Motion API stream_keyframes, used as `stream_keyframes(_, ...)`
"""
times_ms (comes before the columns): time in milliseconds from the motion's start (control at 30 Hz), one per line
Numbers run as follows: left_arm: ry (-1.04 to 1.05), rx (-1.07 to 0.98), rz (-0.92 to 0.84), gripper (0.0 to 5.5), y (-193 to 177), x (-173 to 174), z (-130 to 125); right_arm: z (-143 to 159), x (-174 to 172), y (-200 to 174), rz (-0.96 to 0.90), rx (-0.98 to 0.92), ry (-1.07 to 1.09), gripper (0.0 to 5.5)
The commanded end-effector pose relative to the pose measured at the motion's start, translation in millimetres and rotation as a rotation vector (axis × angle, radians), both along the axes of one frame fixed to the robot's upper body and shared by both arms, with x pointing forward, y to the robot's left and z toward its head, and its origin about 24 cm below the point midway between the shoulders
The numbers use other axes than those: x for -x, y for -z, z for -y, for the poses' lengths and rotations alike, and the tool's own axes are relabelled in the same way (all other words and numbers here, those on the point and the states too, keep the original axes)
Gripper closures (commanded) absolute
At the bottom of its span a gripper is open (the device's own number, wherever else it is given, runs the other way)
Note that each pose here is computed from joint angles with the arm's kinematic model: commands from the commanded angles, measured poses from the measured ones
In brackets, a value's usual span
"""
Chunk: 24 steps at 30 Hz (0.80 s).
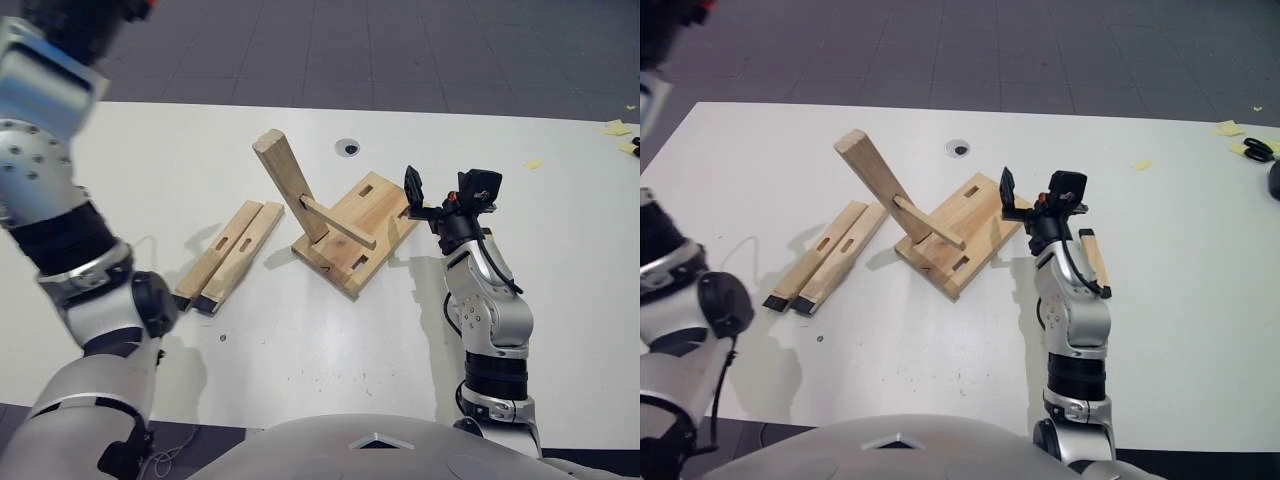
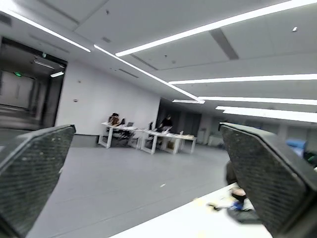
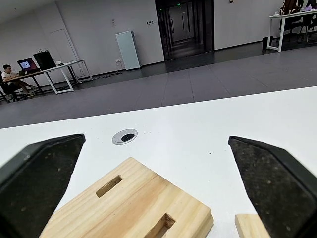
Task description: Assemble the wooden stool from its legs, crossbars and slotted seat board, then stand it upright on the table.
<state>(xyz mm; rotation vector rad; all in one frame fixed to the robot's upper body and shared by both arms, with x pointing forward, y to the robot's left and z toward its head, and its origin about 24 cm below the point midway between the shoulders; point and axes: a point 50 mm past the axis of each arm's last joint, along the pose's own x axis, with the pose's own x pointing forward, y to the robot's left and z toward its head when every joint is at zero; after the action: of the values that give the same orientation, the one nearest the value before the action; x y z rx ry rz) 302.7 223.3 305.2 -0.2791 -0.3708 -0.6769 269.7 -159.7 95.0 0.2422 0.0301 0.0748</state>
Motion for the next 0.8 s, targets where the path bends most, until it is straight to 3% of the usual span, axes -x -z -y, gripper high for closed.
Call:
stream_keyframes(33, -0.029, -0.402, -0.405, 0.12, 114.6, 7.5, -27.4, 0.9, 4.4, 2.3, -0.005, 0.001, 0.013, 0.1)
stream_keyframes(267, 0.059, -0.679, -0.65, 0.12, 188.9, 35.9, -50.7, 5.2, 5.7, 3.3, -0.013, 0.009, 0.019, 0.1)
stream_keyframes(800, 0.067, -0.863, -0.731, 0.12, 227.5, 50.8, -60.9, 10.1, 4.1, -2.0, 0.003, 0.025, 0.03, 0.1)
